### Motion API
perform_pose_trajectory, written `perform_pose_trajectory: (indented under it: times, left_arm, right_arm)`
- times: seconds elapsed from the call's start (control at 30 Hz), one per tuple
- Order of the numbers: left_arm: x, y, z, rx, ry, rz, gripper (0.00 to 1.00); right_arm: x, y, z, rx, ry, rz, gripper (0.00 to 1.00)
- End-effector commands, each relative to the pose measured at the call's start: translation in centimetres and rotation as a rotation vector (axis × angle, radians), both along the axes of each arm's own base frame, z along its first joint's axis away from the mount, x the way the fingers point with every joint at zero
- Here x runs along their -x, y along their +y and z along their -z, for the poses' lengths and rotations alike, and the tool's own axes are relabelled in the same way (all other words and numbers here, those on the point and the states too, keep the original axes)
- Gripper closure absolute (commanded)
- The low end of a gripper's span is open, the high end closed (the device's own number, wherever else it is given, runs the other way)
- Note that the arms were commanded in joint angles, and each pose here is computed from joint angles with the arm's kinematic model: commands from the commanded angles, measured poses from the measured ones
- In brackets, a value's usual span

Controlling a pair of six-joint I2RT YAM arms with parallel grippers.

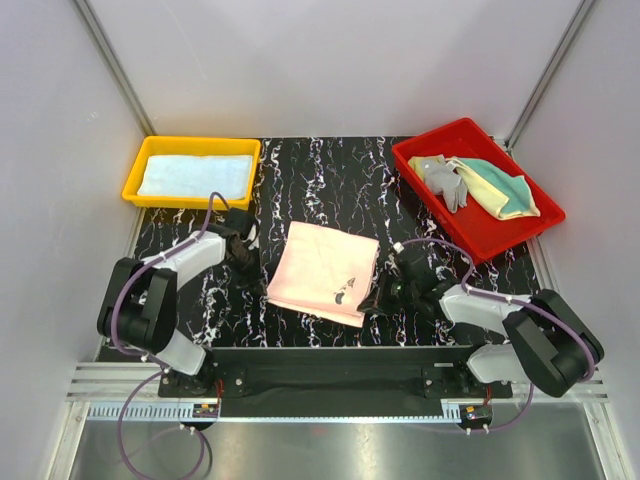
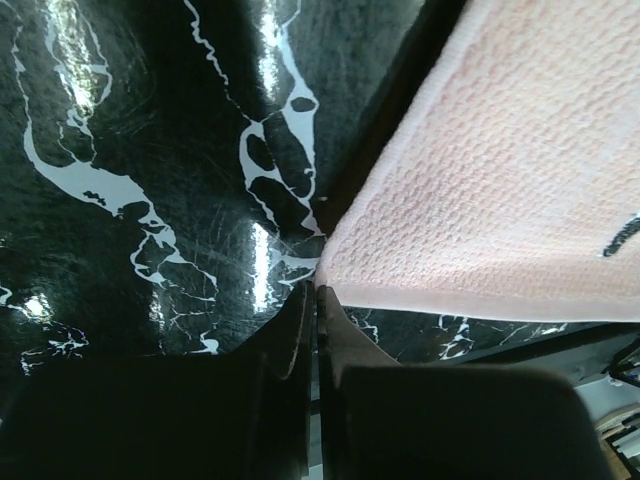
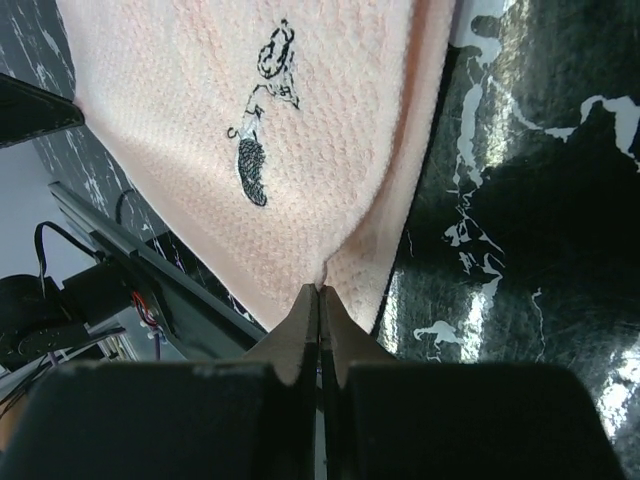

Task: Fold and stack the towels
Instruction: Fold the towel

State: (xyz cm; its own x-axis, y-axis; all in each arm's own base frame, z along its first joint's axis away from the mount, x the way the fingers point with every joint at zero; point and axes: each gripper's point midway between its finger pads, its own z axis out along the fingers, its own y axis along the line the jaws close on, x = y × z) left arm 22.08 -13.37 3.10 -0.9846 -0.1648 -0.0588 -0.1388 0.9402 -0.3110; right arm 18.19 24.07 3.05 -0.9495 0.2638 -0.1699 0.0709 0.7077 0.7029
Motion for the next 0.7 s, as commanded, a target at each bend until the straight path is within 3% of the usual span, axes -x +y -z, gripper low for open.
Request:
perform_pose_trajectory:
  times: [0.0,0.37,0.67]
  left_arm:
    - [-0.5,0.8,1.1,-0.059,-0.021,0.011,1.00]
    - [-0.3,0.1,1.1,-0.023,-0.016,0.029,0.99]
    - [0.2,-2.2,-2.1,0.124,-0.072,0.034,1.00]
  right_arm:
    - [-0.4,0.1,0.3,-0.016,-0.051,0.023,1.00]
    - [0.8,-0.4,0.7,-0.020,-0.058,0.019,0.97]
    - [1.1,-0.8,-0.5,-0.020,-0.080,0.010,1.00]
